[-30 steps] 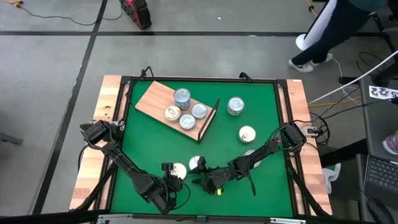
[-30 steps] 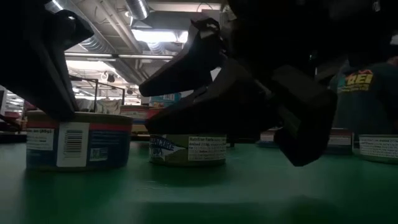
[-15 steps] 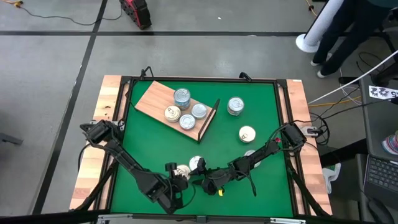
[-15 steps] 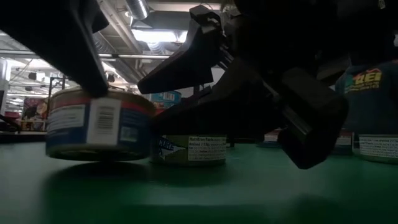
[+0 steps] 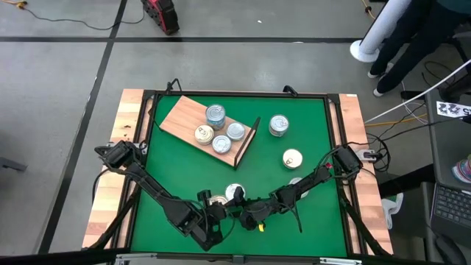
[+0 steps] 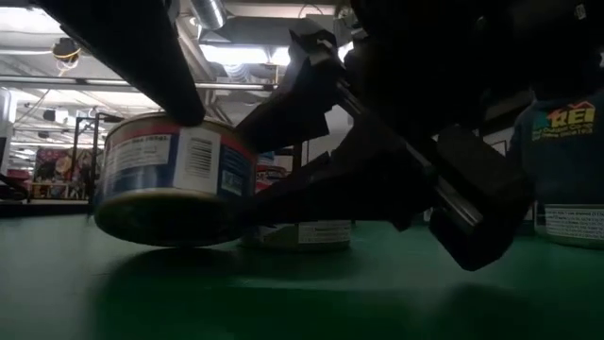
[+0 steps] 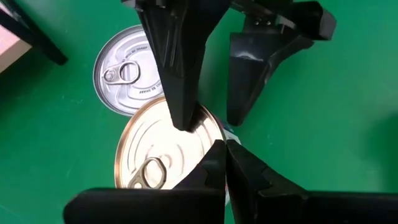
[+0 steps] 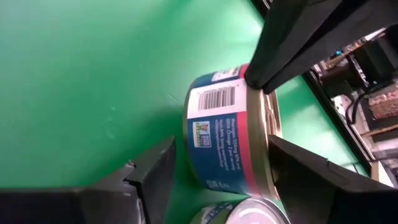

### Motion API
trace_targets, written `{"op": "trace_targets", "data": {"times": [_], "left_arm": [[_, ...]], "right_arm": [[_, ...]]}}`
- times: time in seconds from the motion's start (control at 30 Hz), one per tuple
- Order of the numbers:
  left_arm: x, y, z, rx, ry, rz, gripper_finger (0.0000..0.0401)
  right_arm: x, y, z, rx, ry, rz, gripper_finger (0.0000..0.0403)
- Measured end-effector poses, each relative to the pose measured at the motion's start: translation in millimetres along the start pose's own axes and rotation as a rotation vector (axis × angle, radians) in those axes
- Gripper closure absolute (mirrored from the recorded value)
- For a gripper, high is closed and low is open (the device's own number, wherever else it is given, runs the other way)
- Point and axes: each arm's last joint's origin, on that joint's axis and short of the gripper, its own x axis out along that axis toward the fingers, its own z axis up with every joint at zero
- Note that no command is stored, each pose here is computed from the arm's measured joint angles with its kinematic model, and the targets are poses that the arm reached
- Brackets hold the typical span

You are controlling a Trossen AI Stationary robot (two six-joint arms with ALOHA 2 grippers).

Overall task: Stack canned seafood by type on shelf
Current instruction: Stack the blue tuna can on top of the blue tuna can

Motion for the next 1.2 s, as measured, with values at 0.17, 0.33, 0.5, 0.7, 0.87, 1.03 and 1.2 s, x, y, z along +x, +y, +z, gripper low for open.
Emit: {"op": "trace_targets", "data": {"times": [0.17,0.33,0.5,0.7,0.87,1.03,1.2], "left_arm": [[0,2,3,-0.068,0.000,0.002,0.0401],[-6,7,11,-0.112,-0.015,-0.011,0.0401],[-8,9,17,-0.134,-0.027,-0.027,0.0401],[-8,7,18,-0.132,-0.037,-0.053,0.0401],[-8,7,18,-0.130,-0.036,-0.054,0.0397],[-8,7,18,-0.050,-0.030,-0.062,0.0382],[-8,6,18,0.010,-0.027,-0.069,0.0326]], "right_arm": [[0,0,0,0.000,0.010,-0.012,0.0157],[0,-1,-1,-0.001,0.020,-0.021,0.0157],[0,-1,-1,0.007,0.042,-0.049,0.0157],[0,-2,-1,0.068,0.038,-0.054,0.0161],[0,-1,-1,0.075,0.036,-0.051,0.0204],[0,-1,-1,0.076,0.033,-0.048,0.0226],[0,-1,-1,0.138,0.022,-0.034,0.0224]]}}
